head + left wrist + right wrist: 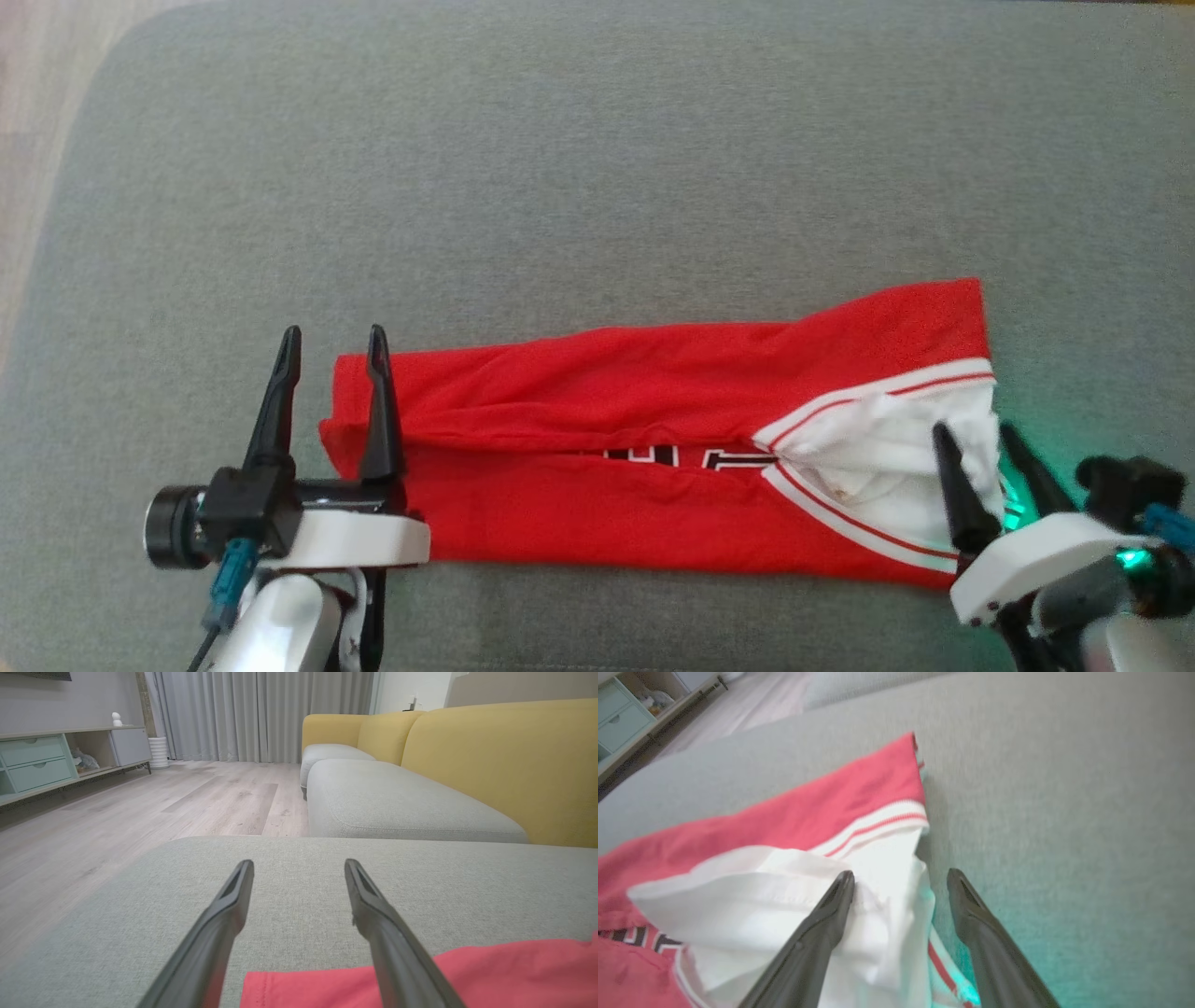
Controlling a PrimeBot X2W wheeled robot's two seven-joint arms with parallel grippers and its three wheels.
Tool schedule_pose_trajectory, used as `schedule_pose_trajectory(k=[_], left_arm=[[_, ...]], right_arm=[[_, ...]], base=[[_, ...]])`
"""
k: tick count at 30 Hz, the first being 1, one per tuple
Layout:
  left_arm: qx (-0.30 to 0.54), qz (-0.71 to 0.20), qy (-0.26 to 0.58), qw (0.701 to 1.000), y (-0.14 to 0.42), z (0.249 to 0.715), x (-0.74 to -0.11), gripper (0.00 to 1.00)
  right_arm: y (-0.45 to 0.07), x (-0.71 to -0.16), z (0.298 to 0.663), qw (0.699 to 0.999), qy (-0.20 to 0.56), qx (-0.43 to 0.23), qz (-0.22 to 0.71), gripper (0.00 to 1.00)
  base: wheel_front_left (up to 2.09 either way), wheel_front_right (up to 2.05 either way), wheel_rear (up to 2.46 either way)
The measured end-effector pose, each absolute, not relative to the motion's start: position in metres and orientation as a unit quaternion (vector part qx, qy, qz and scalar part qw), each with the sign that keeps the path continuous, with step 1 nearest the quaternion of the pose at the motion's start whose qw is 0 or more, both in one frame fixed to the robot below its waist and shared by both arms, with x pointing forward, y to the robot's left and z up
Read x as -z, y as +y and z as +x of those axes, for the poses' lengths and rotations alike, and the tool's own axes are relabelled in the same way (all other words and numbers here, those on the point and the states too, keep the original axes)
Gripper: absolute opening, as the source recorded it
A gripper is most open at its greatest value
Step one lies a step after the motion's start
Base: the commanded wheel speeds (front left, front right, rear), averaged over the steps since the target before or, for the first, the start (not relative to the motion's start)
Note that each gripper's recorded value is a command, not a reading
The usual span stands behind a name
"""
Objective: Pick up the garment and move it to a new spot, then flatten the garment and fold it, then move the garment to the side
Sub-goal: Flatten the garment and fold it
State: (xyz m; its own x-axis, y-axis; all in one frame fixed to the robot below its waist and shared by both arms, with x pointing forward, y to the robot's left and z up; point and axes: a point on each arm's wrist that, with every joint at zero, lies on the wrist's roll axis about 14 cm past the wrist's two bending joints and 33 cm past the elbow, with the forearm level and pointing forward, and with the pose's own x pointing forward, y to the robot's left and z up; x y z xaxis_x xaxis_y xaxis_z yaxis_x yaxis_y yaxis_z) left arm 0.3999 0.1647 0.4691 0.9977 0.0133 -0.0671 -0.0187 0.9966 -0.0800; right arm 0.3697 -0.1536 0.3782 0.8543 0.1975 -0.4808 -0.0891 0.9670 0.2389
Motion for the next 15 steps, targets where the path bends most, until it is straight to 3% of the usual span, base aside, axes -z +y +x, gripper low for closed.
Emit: schedule_pose_trajectory(k=[8,9,10,11,15], left_arm=[[-0.025,-0.046,0.037,0.998,0.173,0.396,-0.465,1.00],[-0.025,-0.046,0.037,0.998,0.173,0.396,-0.465,1.00],[-0.025,-0.046,0.037,0.998,0.174,0.396,-0.465,1.00],[-0.024,-0.047,0.037,0.998,0.174,0.396,-0.465,1.00],[-0.031,-0.049,0.034,0.998,0.178,0.397,-0.467,1.00]], right_arm=[[-0.129,-0.353,0.382,0.932,0.320,-0.111,0.130,1.00],[-0.129,-0.353,0.382,0.932,0.320,-0.111,0.130,0.65],[-0.126,-0.353,0.382,0.929,0.325,-0.116,0.133,0.14],[-0.126,-0.353,0.382,0.927,0.329,-0.117,0.136,0.00],[-0.120,-0.354,0.378,0.920,0.339,-0.132,0.142,0.00]], base=[[0.00,0.00,0.00],[0.00,0.00,0.00],[0.00,0.00,0.00],[0.00,0.00,0.00],[0.00,0.00,0.00]])
